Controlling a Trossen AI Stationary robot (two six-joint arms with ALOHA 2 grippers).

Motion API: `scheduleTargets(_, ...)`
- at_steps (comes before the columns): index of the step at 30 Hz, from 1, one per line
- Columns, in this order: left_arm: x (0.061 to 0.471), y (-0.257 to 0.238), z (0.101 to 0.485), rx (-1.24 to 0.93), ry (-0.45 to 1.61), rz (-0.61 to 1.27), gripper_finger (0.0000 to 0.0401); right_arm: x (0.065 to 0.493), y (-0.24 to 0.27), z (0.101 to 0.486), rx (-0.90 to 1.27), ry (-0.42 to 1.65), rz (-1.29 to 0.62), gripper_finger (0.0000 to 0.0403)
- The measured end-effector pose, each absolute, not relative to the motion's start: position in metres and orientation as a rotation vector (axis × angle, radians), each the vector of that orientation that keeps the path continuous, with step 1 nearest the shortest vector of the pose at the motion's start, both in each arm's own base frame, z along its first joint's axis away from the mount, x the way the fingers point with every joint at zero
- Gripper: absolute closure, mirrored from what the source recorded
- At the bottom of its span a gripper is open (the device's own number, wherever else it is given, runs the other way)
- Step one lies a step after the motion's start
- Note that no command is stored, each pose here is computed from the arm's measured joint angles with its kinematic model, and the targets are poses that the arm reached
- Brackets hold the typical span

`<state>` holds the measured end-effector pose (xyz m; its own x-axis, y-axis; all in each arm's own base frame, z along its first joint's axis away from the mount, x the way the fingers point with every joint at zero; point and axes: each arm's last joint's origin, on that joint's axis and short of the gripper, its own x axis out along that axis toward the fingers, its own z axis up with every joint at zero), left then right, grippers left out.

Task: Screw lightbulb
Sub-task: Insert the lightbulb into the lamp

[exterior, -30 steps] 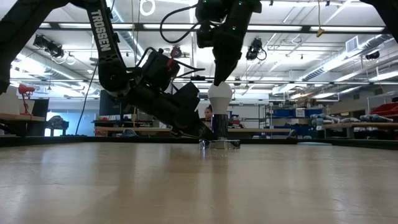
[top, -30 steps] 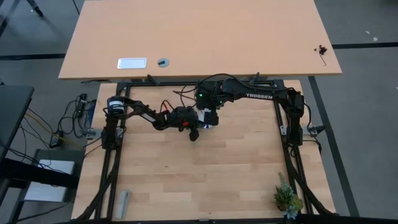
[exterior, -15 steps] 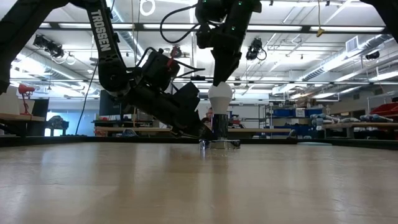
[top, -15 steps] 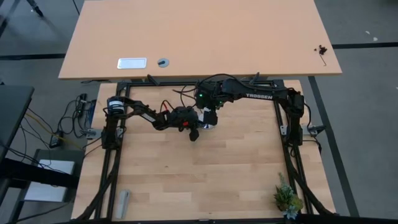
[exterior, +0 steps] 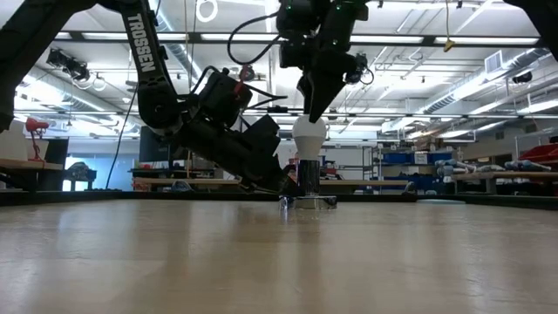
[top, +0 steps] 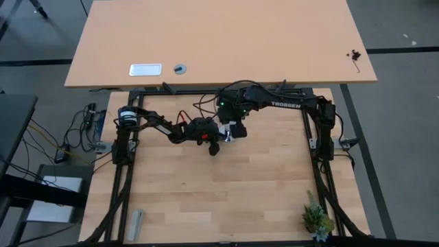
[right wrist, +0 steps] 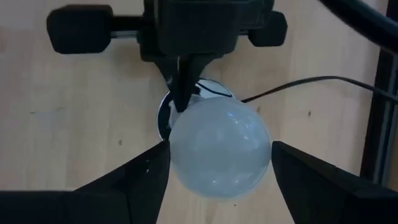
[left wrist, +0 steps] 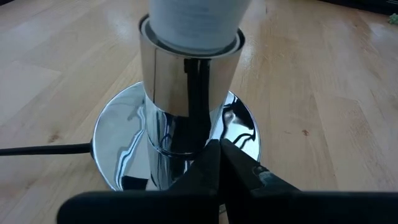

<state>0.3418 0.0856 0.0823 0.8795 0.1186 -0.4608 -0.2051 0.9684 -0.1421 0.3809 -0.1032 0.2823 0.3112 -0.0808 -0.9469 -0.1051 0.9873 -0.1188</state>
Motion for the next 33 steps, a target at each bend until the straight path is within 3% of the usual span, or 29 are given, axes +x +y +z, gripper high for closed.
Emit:
scheduleTargets(13, 0.342, 0.086, 0.082, -0.19, 0.467, 0.17, 0.0392, 0.381, -0.11, 0.283, -0.055, 1.214, 0.003, 0.0139)
scheduleTargets(21, 0.342, 0.086, 0.082, -0.19, 0.467, 0.17, 0.0392, 0.379, -0.113, 0.283, 0.234, 1.212, -0.338, 0.0166)
scheduleTargets(25, 0.342, 0.086, 0.082, -0.19, 0.467, 0.17, 0.0392, 0.379, -0.113, 0.285, 0.326, 1.201, -0.379, 0.0158)
scheduleTargets(28, 0.342, 0.086, 0.082, -0.19, 0.466, 0.17, 0.0392, 0.381, -0.109, 0.291, 0.274, 1.199, -0.359, 0.0144)
scheduleTargets(33, 0.342, 0.086, 0.082, -0.19, 0.466, 0.17, 0.0392, 0.387, -0.102, 0.313, -0.035, 1.158, -0.206, 0.0121)
